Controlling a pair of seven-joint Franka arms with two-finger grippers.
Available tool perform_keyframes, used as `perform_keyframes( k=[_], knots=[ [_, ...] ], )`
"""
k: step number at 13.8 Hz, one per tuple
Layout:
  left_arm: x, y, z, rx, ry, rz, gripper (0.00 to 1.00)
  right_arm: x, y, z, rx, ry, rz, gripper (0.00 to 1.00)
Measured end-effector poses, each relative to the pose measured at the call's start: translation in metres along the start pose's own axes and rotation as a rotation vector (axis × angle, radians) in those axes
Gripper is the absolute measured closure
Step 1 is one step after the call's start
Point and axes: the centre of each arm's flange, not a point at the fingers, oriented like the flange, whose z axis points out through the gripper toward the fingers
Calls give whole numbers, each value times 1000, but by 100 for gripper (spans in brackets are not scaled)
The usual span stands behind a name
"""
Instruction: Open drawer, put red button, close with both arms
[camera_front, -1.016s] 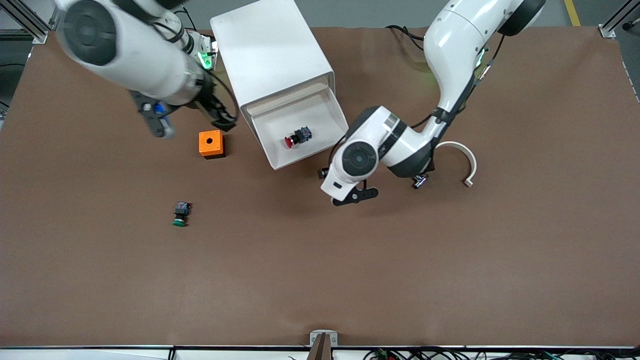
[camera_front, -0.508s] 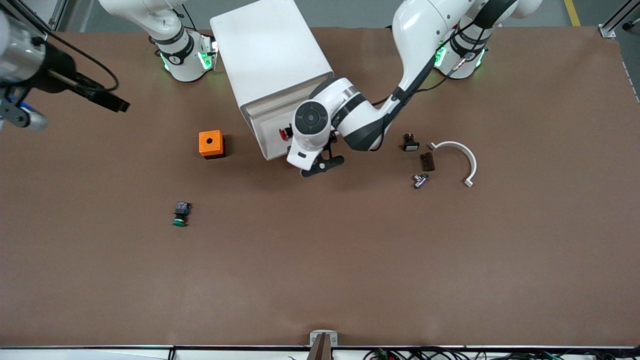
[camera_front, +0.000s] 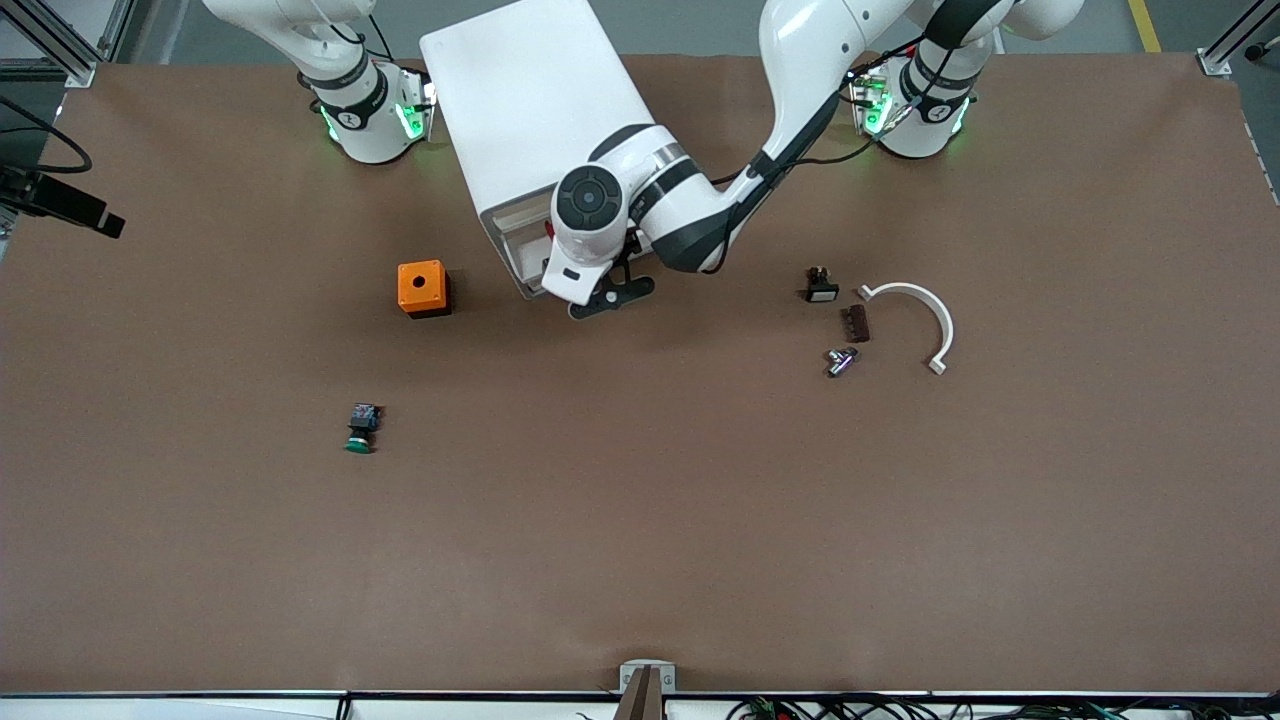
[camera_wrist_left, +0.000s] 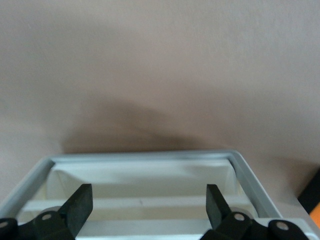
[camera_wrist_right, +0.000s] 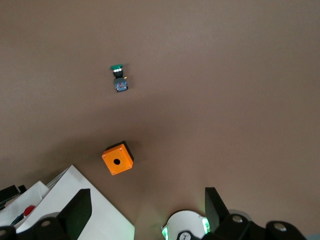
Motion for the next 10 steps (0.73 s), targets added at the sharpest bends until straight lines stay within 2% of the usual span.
perform_keyframes(
  k=[4,10],
  knots=[
    [-27,7,6,-20,-61,-8,0,7,16,-3,2,42,-47,0],
    [-22,8,3,-40,-66,25,0,14,11,-11,8,120,-81,0]
  ],
)
